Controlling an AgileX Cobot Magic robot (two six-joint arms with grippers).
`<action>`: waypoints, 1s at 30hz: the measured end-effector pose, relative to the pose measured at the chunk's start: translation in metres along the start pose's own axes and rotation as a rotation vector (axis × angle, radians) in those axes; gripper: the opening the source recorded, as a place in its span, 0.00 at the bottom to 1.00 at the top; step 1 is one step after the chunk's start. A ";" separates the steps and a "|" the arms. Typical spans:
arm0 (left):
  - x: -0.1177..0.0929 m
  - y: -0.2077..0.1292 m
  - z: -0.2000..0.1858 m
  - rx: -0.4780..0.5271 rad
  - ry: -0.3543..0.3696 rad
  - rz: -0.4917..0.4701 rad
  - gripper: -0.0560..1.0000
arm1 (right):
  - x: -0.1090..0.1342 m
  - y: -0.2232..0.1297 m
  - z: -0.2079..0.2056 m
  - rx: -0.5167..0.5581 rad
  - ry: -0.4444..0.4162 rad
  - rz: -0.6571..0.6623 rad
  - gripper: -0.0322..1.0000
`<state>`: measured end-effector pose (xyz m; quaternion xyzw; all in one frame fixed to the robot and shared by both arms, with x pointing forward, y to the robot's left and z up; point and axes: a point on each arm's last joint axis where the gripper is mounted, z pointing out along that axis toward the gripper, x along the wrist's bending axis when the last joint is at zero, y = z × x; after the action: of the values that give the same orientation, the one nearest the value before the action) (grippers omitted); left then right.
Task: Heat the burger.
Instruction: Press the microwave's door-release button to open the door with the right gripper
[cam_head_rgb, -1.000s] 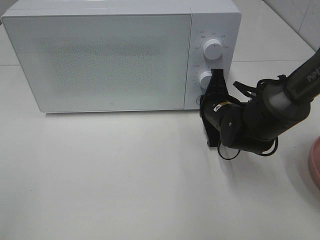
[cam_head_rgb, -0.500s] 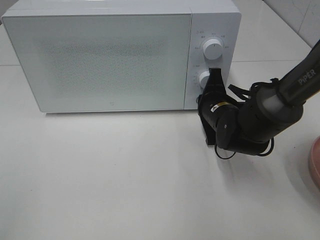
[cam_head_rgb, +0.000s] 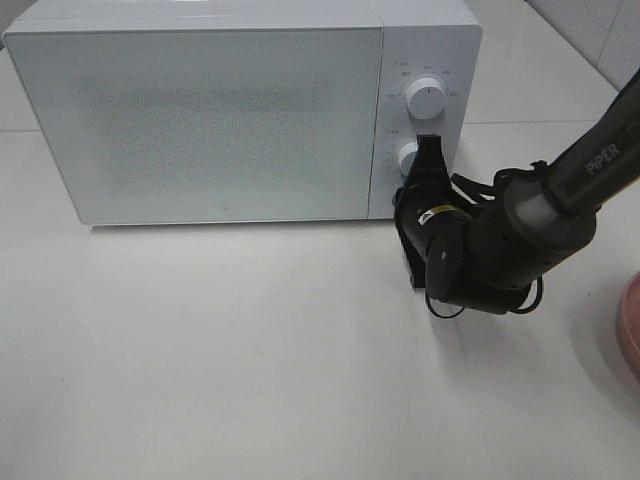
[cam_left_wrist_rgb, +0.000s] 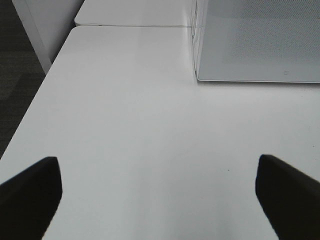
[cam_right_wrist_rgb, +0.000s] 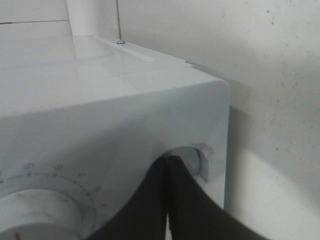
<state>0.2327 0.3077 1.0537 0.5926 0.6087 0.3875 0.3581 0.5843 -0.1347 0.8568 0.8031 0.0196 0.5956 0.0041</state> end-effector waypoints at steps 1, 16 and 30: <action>0.000 0.000 0.000 0.000 0.000 0.000 0.97 | 0.000 0.000 0.001 -0.002 -0.005 0.003 0.04; 0.000 0.000 0.000 0.000 0.000 0.000 0.97 | 0.000 -0.004 0.012 -0.019 -0.061 0.015 0.04; 0.000 0.000 0.000 0.000 0.000 0.000 0.97 | 0.000 -0.004 0.012 -0.019 -0.061 0.014 0.04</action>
<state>0.2327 0.3077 1.0537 0.5926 0.6087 0.3875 0.3581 0.5956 -0.1304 0.8535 0.8209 0.0082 0.5709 0.0084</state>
